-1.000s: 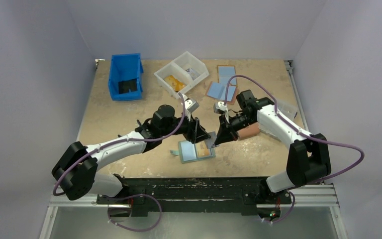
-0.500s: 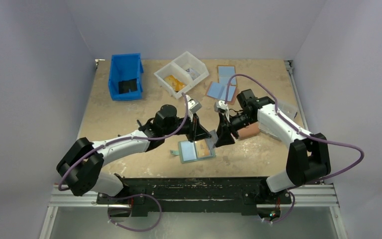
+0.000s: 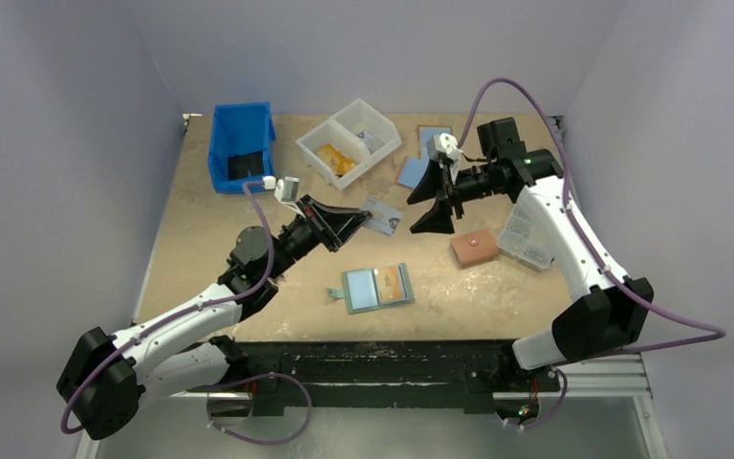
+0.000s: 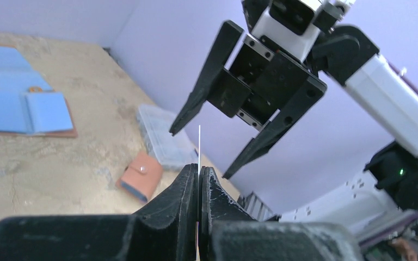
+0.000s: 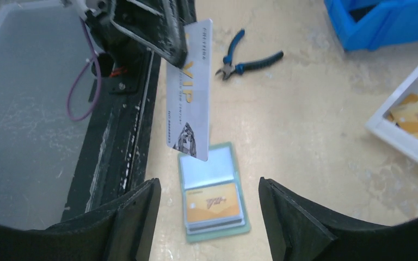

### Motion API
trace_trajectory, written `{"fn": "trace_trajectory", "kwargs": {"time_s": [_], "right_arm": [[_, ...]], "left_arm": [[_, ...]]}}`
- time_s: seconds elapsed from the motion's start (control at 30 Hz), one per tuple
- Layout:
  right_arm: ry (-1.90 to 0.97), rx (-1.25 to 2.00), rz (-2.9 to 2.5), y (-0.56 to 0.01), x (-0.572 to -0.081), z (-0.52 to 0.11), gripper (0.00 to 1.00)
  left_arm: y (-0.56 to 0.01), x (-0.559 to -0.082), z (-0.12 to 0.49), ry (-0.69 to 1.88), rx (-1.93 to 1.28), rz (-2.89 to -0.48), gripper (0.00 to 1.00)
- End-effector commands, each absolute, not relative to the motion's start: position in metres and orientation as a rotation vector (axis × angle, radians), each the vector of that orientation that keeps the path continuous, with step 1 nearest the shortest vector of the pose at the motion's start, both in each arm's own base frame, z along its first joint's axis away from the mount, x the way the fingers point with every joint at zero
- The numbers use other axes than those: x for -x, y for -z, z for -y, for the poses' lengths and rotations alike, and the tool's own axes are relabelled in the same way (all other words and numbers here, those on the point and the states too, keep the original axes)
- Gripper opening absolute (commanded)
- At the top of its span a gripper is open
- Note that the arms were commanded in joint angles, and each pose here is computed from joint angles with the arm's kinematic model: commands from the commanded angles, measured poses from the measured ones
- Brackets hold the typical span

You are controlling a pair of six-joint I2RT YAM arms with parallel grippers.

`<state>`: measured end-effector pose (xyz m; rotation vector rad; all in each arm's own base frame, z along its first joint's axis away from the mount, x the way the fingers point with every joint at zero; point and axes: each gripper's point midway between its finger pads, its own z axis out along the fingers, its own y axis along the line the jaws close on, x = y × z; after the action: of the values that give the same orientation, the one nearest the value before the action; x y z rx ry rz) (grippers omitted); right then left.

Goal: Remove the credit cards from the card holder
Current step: Place the credit card in the storage box.

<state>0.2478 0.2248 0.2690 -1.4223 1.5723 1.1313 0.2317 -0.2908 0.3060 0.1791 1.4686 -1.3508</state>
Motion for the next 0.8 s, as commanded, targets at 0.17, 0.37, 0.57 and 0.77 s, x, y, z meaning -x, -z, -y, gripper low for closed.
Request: {"fn": "trace_trajectory", "kwargs": {"time_s": [0.17,0.37,0.57,0.77], "right_arm": [[-1.403,1.324,-1.551,-0.305,-0.258,-0.244,0.78],[-1.407,1.265,-1.616,-0.307,-0.277,-0.248,0.81],[-1.466,1.225,-1.633,-0.307,-0.283,-0.253,0.75],[-1.583,1.201,-1.647,-0.306,-0.275,-0.26,0.47]], "left_arm": [[-0.351,-0.25,0.274,1.402,0.017,-1.303,0.0],[-0.352,-0.255,0.276,1.398,0.007,-1.284,0.0],[-0.349,-0.261,0.279,1.399,0.007,-1.287,0.0],[-0.348,-0.266,0.284,1.405,0.004,-1.29,0.0]]}}
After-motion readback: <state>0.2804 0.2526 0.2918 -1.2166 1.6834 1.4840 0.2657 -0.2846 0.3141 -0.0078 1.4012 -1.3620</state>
